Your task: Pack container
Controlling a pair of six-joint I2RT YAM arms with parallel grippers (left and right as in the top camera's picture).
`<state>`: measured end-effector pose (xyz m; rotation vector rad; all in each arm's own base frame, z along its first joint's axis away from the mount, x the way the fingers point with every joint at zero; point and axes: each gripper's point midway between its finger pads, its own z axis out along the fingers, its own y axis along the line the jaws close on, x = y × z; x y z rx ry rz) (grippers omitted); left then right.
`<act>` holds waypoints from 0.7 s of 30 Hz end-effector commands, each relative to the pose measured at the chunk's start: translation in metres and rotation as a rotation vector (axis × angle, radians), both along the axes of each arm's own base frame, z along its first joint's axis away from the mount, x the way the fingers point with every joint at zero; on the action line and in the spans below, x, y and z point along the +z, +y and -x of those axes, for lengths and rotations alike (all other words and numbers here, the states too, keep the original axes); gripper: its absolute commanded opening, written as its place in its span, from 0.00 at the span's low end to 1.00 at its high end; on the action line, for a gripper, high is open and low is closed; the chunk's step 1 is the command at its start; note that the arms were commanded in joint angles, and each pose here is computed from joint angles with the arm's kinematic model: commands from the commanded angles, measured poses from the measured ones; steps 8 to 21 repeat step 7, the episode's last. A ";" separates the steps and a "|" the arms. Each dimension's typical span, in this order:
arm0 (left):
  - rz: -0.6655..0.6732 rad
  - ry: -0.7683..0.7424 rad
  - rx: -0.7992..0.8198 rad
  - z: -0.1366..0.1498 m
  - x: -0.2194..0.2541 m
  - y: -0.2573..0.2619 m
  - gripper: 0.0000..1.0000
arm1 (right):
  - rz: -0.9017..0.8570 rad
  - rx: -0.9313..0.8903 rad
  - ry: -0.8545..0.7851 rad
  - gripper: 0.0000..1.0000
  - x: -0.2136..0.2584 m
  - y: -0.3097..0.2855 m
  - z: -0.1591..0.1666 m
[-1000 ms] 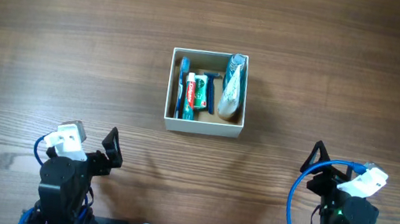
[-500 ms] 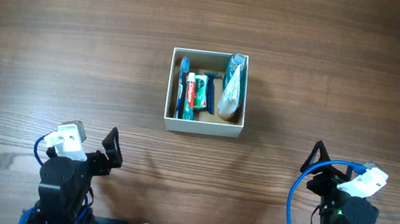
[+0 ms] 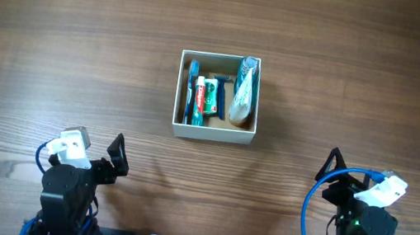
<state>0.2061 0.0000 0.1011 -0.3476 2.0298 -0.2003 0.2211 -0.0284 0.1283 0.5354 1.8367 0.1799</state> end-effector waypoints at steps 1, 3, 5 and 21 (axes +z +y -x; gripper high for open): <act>0.001 0.011 -0.013 0.001 -0.007 -0.002 1.00 | -0.010 0.012 -0.018 1.00 0.003 0.003 -0.001; 0.001 0.011 -0.013 0.001 -0.007 -0.002 1.00 | -0.010 0.012 -0.018 1.00 0.003 0.003 -0.001; 0.001 0.011 -0.013 0.001 -0.007 -0.002 1.00 | -0.010 0.012 -0.018 1.00 0.003 0.003 -0.001; 0.001 0.012 -0.013 0.001 -0.007 -0.002 1.00 | -0.010 0.012 -0.018 1.00 0.003 0.003 -0.001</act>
